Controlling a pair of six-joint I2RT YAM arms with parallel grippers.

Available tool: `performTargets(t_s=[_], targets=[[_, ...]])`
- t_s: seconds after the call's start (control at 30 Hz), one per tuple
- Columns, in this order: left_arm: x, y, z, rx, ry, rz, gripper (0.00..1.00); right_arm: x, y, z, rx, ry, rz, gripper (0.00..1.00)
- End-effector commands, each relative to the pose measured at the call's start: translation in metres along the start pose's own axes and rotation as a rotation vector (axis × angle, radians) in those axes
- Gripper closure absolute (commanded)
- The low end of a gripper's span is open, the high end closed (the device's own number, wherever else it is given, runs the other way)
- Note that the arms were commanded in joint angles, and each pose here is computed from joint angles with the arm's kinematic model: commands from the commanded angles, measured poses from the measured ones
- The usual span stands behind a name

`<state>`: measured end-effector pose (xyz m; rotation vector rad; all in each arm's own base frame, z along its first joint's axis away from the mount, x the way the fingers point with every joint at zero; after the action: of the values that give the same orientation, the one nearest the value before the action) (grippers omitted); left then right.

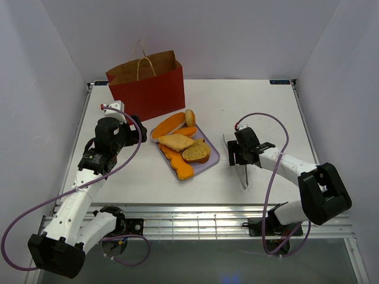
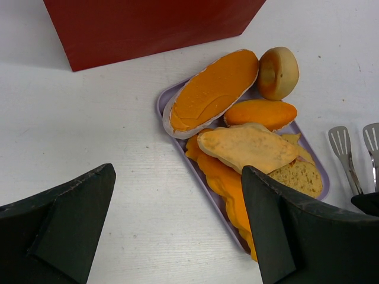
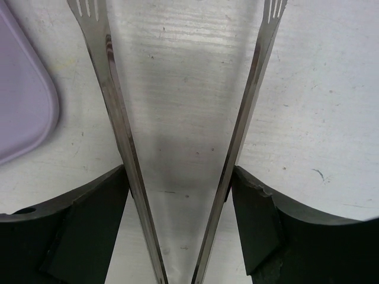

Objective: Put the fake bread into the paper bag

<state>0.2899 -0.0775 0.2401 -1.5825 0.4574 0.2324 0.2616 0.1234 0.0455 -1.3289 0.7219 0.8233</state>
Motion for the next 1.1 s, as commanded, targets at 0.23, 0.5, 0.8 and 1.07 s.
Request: performTargets(t_s=[0.23,0.5,0.8,1.07], targets=[[-0.004,-0.005,-0.003,0.009,0.013,-0.024,0.02,-0.028,-0.034,0.005,0.026,-0.009,-0.104,0.28],[-0.004,-0.006,-0.003,0.013,0.012,-0.027,0.02,-0.02,-0.02,0.004,0.037,-0.019,-0.079,0.29],[-0.005,-0.005,-0.004,0.014,0.014,-0.029,0.02,-0.029,-0.027,0.003,0.06,-0.019,-0.11,0.3],[-0.005,-0.005,-0.004,0.015,0.014,-0.027,0.02,-0.059,-0.05,0.008,0.027,-0.032,-0.143,0.32]])
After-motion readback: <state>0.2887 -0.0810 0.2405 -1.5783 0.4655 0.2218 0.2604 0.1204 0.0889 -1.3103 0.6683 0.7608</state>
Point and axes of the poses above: each gripper's point midway between its finger pads, its own x axis out along the fingers, its own z axis along the line the jaws close on, y = z × x, the point moved 2 cm from there along -x, back along the fingers, and after that the axes turned 12 degrees about x, right-handed, at the moved point
